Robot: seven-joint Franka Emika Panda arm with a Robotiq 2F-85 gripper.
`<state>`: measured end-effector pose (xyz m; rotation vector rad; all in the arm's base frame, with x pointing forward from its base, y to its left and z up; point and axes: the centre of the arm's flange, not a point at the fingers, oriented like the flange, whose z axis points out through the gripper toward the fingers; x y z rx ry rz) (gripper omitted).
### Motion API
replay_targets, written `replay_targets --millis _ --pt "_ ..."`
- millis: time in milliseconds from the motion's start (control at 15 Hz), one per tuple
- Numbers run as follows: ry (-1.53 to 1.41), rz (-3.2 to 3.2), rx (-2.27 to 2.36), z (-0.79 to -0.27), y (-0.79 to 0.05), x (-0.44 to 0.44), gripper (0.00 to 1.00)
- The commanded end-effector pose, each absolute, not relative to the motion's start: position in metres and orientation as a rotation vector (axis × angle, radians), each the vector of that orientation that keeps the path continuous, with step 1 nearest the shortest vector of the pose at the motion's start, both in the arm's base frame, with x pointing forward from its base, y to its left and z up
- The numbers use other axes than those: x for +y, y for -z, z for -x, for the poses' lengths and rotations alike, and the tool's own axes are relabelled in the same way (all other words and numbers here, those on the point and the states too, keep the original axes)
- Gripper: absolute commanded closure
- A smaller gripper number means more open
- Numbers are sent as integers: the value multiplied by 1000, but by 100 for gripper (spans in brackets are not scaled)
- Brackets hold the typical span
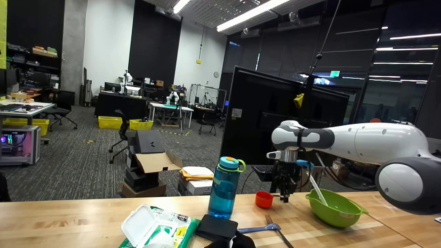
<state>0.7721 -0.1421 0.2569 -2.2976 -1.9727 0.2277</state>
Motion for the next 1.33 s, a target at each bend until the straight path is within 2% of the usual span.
replay_targets --millis 0,1267 --pt "-253 2278 -2005 -754 -280 -132 94" --pt "-195 2395 -2006 -716 -369 -156 94"
